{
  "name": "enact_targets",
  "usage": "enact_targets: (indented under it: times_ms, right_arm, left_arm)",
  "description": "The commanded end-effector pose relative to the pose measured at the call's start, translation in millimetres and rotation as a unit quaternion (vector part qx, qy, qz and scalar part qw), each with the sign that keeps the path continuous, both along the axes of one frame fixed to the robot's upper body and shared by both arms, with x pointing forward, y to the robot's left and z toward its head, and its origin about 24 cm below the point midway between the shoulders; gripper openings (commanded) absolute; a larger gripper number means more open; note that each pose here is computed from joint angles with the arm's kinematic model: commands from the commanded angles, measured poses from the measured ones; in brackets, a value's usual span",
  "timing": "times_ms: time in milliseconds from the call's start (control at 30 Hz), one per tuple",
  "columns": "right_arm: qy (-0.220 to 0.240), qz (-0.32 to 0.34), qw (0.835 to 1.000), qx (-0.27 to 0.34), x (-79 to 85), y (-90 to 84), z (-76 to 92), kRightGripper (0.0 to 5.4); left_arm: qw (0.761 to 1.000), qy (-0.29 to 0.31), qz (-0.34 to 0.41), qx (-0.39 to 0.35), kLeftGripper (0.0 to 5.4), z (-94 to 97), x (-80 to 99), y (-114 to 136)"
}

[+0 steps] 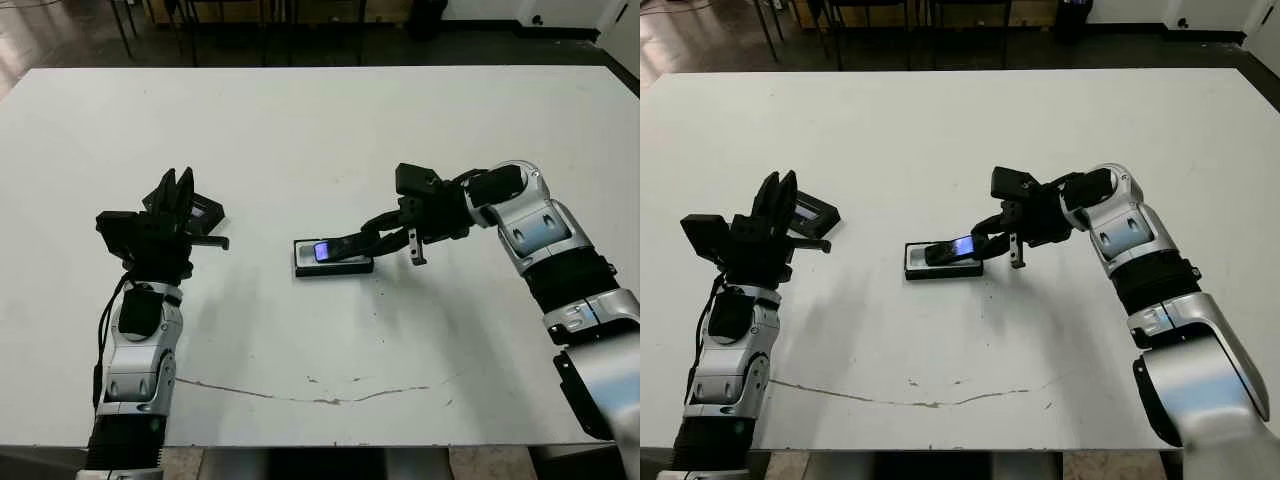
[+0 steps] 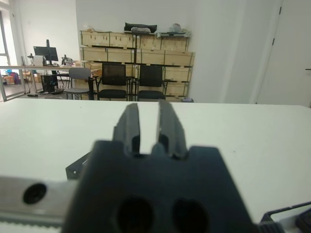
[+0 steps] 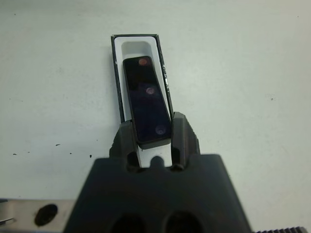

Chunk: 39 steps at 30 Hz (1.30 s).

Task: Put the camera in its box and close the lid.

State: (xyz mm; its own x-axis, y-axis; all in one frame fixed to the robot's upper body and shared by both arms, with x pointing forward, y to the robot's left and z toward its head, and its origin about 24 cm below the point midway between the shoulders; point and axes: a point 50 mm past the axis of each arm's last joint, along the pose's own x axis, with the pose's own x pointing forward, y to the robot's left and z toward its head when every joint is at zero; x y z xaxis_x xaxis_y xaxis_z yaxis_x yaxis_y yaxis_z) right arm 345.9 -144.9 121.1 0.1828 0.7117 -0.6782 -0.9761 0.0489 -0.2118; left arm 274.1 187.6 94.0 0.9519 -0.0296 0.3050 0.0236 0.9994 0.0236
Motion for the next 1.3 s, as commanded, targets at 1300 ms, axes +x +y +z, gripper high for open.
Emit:
enact_targets:
  times_ms: [1300]
  right_arm:
    - [-0.001,0.101,0.993,-0.063,-14.0,57.8,-23.6,0.01]
  left_arm:
    - [1.000,0.016,0.012,-0.003,0.00,-13.4,-6.1,1]
